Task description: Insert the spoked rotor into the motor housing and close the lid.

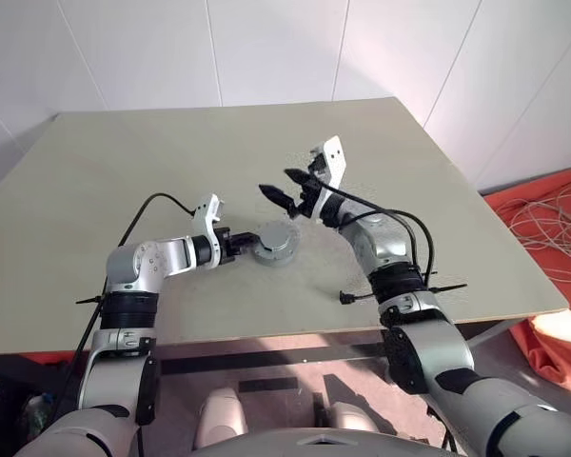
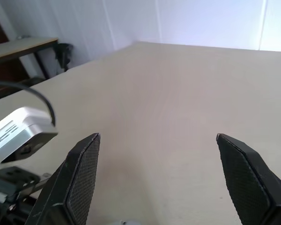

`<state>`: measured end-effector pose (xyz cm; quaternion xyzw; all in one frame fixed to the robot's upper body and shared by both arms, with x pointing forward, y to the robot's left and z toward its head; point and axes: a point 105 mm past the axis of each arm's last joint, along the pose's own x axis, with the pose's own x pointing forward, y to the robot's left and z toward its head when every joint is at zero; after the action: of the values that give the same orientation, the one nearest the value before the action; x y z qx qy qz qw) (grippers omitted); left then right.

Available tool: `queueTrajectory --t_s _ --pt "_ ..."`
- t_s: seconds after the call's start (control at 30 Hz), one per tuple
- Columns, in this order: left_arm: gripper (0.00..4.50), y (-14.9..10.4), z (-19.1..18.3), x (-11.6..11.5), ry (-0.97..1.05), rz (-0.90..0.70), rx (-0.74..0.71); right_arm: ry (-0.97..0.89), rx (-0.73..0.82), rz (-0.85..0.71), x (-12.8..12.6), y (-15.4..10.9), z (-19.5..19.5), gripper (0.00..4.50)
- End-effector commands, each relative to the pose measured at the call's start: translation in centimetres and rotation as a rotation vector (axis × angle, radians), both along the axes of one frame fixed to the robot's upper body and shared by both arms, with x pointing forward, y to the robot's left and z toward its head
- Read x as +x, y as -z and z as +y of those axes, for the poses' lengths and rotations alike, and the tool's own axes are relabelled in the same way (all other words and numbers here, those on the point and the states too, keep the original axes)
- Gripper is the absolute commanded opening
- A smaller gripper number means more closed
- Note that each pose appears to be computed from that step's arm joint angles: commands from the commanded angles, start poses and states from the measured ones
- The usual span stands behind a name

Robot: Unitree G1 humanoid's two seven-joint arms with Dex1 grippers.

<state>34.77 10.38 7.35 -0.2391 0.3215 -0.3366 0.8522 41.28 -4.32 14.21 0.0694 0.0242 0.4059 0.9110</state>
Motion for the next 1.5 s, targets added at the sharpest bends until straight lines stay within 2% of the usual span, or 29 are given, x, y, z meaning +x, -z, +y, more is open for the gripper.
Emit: queueTrajectory --t_s 0.03,0.17,0.23,0.37,0.53,0.8,1.13,1.5 --pt "0.00 2.3 -1.4 -1.4 0.060 0.111 0.022 0.030 0.081 0.117 0.5 -1.9 -2.1 4.48" --pt "0.00 2.4 -1.4 -1.6 0.063 0.114 0.022 -0.029 0.145 0.393 -1.0 -1.1 -4.4 4.48" --pt "0.00 2.5 -1.4 -1.6 0.063 0.116 0.023 -0.030 0.106 0.526 -1.9 0.2 -5.9 4.48" --pt "0.00 2.6 -1.4 -1.7 0.062 0.116 0.023 -0.072 0.038 0.685 -4.4 2.4 -8.0 4.48" --pt "0.00 2.7 -1.3 -1.7 0.061 0.112 0.025 -0.113 0.019 0.801 -6.4 4.8 -7.9 4.48" --pt "0.00 2.5 -0.7 -1.6 0.048 0.100 0.037 -0.142 0.083 0.877 -7.2 7.6 -4.7 4.48" --pt "0.00 2.5 -0.3 -1.7 0.036 0.094 0.045 -0.141 0.202 0.855 -5.3 7.0 -1.1 4.48" --pt "0.00 2.4 0.2 -1.4 0.021 0.088 0.066 -0.234 0.310 0.884 -5.9 5.6 3.3 4.48"
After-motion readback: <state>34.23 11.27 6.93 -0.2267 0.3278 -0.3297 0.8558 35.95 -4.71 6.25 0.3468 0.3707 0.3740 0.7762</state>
